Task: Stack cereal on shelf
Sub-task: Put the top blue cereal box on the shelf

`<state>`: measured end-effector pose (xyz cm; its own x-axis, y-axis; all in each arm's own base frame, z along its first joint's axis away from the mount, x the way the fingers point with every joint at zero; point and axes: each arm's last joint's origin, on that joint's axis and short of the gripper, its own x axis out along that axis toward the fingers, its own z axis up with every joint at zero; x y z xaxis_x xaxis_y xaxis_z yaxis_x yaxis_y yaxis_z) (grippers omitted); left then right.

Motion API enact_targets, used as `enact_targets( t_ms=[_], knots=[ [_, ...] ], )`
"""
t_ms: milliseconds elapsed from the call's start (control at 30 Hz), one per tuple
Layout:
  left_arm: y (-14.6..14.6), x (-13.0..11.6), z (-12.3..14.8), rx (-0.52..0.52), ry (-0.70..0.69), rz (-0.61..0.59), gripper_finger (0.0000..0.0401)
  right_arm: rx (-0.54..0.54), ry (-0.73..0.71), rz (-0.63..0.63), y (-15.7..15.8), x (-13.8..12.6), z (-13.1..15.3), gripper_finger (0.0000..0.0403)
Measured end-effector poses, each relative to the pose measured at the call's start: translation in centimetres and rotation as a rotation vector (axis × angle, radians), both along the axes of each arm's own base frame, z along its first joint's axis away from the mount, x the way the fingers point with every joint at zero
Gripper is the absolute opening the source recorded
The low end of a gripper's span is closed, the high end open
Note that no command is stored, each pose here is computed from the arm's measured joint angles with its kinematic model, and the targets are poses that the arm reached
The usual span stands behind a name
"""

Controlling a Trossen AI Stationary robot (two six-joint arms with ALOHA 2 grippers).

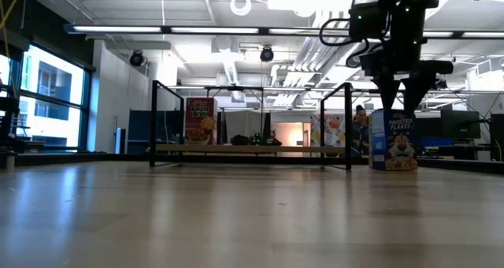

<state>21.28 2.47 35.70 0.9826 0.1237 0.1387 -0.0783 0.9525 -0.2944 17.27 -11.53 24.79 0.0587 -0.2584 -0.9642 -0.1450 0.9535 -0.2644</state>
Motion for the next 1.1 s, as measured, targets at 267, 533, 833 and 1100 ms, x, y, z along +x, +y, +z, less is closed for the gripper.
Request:
enact_targets(
  t_ms=[267,533,833,1100],
  knots=[
    [0.00,-0.01,0.00,-0.003,-0.001,0.000,0.0209,0.006,-0.024,-0.023,0.22,-0.28,0.56,0.0286],
    [0.00,-0.01,0.00,-0.004,-0.001,-0.001,0.0209,0.017,-0.044,-0.043,0.22,-0.19,0.40,0.0286],
    [0.00,-0.01,0.00,-0.011,-0.002,-0.002,0.0209,0.013,-0.044,-0.065,0.21,-0.22,0.40,0.0286],
    [0.00,0.00,0.00,-0.012,-0.002,-0.002,0.0209,0.014,-0.002,-0.079,-0.20,0.31,-0.38,0.0286]
  ],
)
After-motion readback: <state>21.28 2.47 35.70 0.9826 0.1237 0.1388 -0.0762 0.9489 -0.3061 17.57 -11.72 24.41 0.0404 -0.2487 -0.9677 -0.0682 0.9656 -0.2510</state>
